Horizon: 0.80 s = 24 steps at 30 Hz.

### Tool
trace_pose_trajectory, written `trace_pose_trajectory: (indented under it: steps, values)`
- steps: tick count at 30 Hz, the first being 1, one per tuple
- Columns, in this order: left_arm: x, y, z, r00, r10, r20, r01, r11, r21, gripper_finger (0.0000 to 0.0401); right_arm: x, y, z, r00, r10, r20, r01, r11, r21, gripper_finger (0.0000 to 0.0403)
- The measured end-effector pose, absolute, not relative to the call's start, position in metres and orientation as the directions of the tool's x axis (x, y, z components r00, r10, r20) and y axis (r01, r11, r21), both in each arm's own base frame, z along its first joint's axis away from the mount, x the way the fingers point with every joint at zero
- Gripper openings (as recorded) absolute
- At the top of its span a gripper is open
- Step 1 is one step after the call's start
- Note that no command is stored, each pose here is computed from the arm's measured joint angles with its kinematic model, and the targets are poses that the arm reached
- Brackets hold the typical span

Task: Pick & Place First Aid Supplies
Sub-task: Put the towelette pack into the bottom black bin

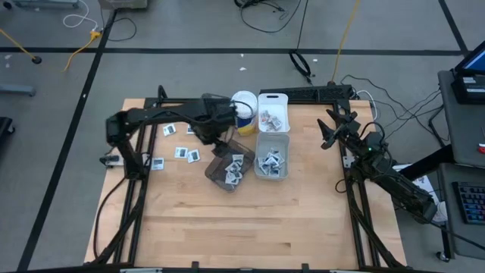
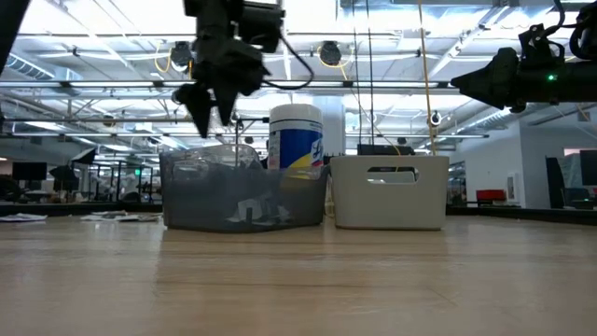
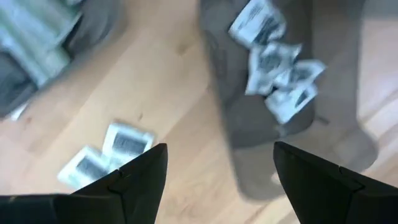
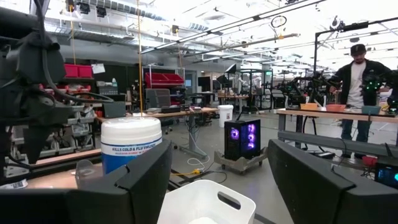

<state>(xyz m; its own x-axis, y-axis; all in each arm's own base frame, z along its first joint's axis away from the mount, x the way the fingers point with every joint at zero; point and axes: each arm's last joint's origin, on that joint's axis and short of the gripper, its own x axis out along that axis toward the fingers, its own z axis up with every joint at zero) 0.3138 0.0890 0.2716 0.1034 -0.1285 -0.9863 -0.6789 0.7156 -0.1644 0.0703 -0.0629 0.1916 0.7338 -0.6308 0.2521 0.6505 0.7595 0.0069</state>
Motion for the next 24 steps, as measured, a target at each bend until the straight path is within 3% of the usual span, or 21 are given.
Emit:
trace_pose_trajectory:
  steps: [15,24]
  values:
    - [0.228,0.096,0.263,0.053,-0.065,-0.996,-0.750,0.656,-0.083,0.0298,0.070,-0.063,0.192,0.734,-0.631,0.252,0.650,0.759,0.007,0.0263]
    - [0.218,0.094,0.230,0.017,-0.078,-0.997,-0.743,0.666,-0.065,0.0299,0.070,-0.063,0.192,0.734,-0.631,0.252,0.650,0.760,0.007,0.0263]
